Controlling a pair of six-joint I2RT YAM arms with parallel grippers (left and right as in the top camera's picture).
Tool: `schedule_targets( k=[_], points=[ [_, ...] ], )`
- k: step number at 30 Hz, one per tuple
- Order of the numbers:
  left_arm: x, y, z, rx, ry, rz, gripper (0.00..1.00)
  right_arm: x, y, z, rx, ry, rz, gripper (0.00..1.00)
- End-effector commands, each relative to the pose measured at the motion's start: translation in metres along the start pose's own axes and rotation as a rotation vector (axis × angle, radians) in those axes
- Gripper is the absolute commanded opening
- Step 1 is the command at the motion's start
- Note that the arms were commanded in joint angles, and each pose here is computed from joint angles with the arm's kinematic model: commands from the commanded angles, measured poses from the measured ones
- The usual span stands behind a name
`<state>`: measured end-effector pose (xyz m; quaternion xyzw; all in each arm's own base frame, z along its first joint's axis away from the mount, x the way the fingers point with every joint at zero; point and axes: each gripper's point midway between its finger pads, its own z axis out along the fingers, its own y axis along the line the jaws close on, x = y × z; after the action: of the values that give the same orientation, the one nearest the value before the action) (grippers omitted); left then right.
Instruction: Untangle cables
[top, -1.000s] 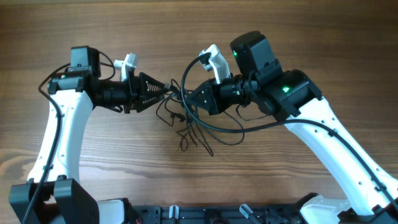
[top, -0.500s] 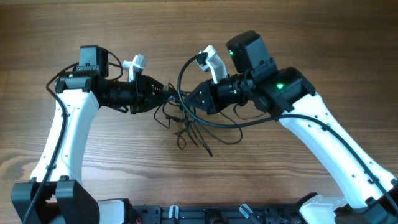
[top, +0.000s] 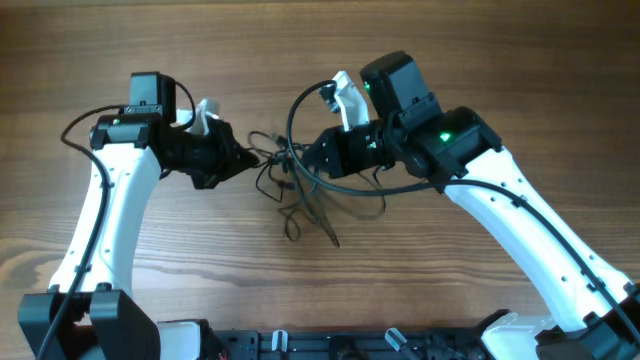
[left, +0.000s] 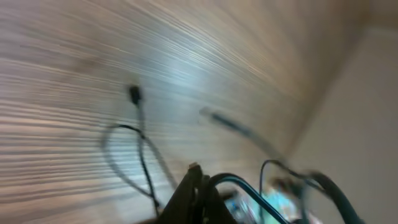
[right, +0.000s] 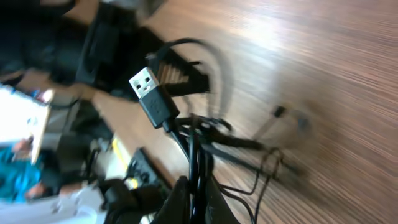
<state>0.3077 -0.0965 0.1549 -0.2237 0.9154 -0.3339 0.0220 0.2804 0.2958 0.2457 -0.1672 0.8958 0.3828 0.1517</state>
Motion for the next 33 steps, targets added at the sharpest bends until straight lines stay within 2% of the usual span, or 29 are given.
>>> schedule_targets(
  k=[1,7,11,13,18,25,28,30,33],
  points=[
    [-0.025,0.045,-0.006,-0.243,-0.151,-0.087,0.04,-0.021,-0.015,-0.03,0.139,-0.151,0.095,0.04],
    [-0.03,0.055,-0.01,-0.302,-0.188,-0.09,0.04,-0.039,-0.055,-0.081,0.409,-0.395,0.242,0.04],
    [-0.033,0.066,-0.014,-0.361,-0.222,-0.144,0.04,-0.034,-0.094,-0.123,0.671,-0.544,0.371,0.05],
    [-0.033,0.066,-0.014,-0.364,-0.224,-0.144,0.04,-0.028,-0.103,-0.13,0.728,-0.556,0.395,0.05],
    [-0.039,0.075,-0.02,-0.412,-0.278,-0.201,0.04,-0.023,-0.106,-0.129,0.746,-0.532,0.397,0.05],
    [-0.036,0.072,-0.017,-0.39,-0.261,-0.211,0.04,-0.019,-0.095,-0.116,0.659,-0.475,0.399,0.14],
    [-0.032,0.061,-0.012,-0.327,-0.222,-0.203,0.04,-0.017,-0.091,-0.109,0.629,-0.445,0.402,0.2],
    [-0.027,0.04,-0.005,-0.215,-0.157,-0.113,0.04,-0.013,-0.084,-0.095,0.568,-0.381,0.4,0.27],
    [-0.015,0.001,0.001,-0.004,-0.056,0.041,0.04,-0.005,-0.073,-0.069,0.474,-0.245,0.327,0.3]
  ],
)
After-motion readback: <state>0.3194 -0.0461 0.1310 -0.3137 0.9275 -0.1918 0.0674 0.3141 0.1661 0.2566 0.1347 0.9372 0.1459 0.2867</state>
